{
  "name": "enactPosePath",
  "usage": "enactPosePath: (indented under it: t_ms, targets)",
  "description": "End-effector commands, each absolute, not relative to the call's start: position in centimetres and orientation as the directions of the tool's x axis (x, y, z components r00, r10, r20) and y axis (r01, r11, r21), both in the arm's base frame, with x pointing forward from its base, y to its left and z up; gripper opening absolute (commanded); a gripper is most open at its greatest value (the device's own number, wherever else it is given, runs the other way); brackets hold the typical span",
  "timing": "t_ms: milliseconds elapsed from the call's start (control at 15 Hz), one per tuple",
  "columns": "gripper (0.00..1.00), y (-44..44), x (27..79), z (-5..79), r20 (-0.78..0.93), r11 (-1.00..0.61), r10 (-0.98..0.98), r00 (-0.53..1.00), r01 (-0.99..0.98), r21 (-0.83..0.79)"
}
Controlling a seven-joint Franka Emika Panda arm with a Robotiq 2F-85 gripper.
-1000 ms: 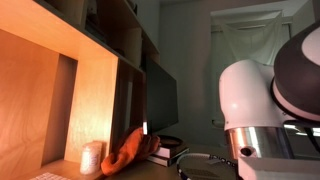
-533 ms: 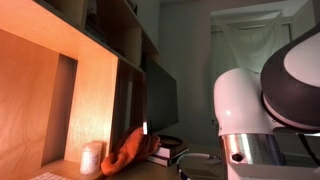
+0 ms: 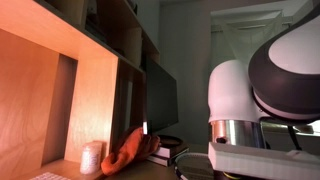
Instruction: Move the racket to the right side of the desk
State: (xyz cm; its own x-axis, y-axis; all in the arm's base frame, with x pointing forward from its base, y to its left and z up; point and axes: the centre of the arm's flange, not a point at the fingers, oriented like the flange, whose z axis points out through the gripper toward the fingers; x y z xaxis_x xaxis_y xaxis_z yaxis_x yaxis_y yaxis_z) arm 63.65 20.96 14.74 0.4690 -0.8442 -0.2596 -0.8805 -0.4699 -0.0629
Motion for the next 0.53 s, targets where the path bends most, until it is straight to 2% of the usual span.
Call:
enactPosePath:
  t_ms: [0,467]
  targets:
    - [0.11,20.7,64.7,15.7,-0.260,-0.439,-0.849,0.460,-0.888,-0.138]
    - [0.11,17.1,65.5,15.6,-0.279,-0.344,-0.873,0.400,-0.911,-0.228]
